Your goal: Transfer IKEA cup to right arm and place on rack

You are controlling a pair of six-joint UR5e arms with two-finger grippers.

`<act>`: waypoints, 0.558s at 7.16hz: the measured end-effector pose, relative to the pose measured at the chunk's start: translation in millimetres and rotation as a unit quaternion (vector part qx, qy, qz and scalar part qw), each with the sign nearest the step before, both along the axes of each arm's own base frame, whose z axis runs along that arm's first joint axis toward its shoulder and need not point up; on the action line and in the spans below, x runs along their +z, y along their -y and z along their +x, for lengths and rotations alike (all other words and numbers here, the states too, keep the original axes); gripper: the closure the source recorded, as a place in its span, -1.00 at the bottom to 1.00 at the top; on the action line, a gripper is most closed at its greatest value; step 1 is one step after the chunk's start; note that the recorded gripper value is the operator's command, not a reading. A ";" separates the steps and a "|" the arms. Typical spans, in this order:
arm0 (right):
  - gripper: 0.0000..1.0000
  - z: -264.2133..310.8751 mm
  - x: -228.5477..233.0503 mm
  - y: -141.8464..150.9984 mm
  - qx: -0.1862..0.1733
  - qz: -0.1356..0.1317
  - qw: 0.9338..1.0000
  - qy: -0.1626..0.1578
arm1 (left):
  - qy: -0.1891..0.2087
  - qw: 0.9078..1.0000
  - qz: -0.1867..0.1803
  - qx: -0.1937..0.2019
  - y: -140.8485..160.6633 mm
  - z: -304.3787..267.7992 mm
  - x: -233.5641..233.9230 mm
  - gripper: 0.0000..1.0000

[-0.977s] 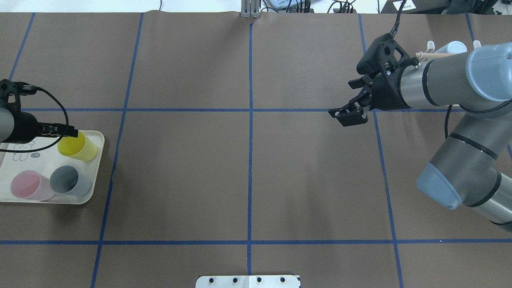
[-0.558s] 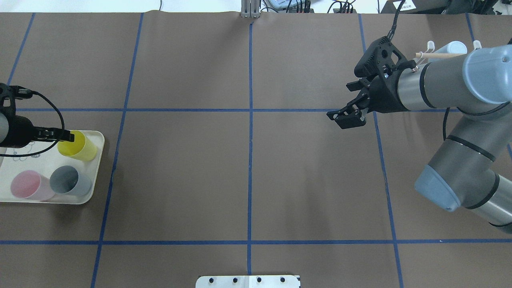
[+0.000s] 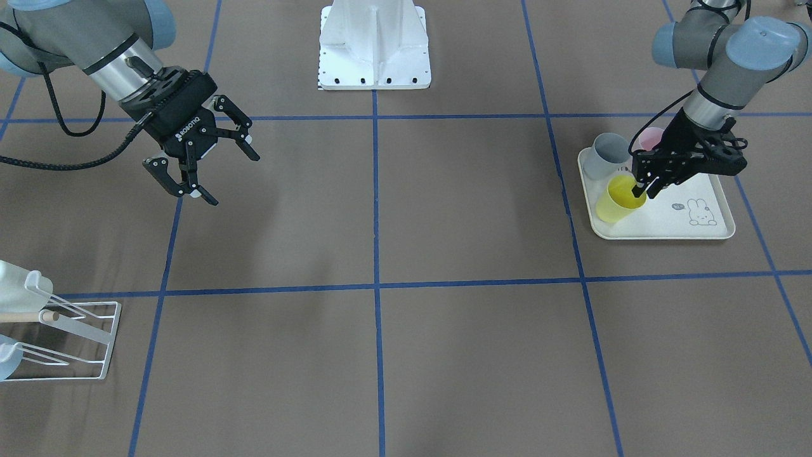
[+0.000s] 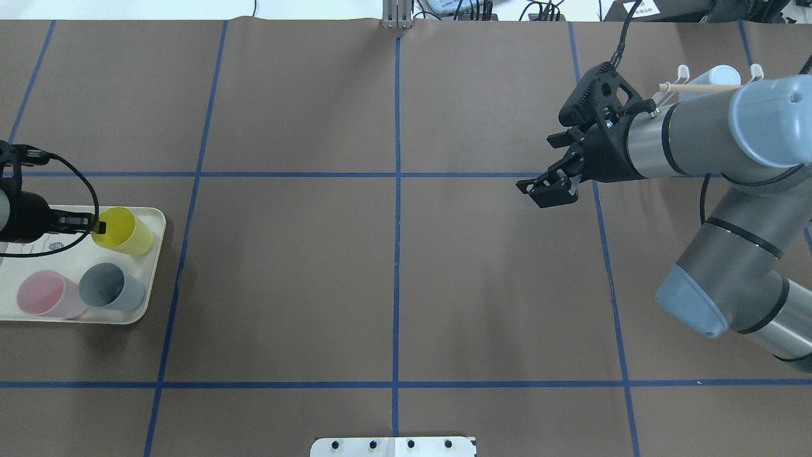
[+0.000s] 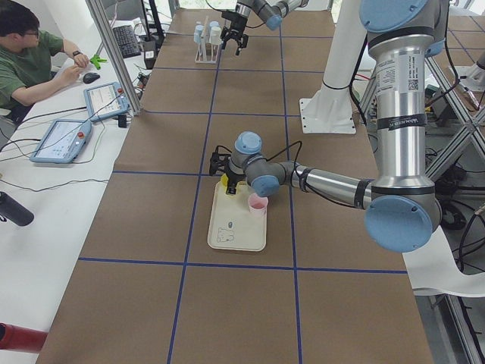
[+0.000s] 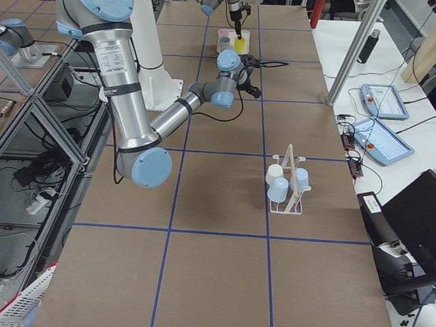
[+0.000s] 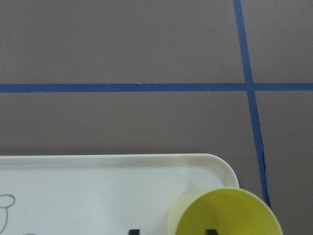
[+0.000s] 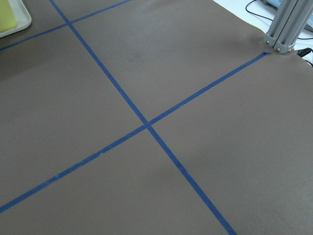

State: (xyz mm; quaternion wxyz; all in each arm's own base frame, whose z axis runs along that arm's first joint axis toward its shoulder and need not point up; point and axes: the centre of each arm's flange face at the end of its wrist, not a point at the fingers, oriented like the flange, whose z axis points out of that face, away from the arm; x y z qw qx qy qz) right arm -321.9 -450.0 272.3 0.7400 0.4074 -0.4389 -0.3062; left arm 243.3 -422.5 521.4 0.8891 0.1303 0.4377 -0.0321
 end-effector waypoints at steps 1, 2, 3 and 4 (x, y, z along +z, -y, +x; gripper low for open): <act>-1.00 -0.4 0.2 0.1 0.000 0.000 1.000 0.000 | 0.000 1.000 0.000 0.003 -1.3 2.2 0.3 0.87; -1.00 -0.7 0.1 0.3 0.000 0.001 1.000 0.000 | 0.000 1.000 0.000 0.004 -2.1 3.6 0.5 1.00; -1.00 -0.8 0.1 0.4 0.000 0.001 1.000 0.000 | 0.000 1.000 0.000 0.005 -2.4 4.0 0.4 1.00; -1.00 -1.1 0.2 0.4 0.000 0.001 1.000 0.000 | 0.000 1.000 0.001 0.005 -2.4 3.8 -0.5 1.00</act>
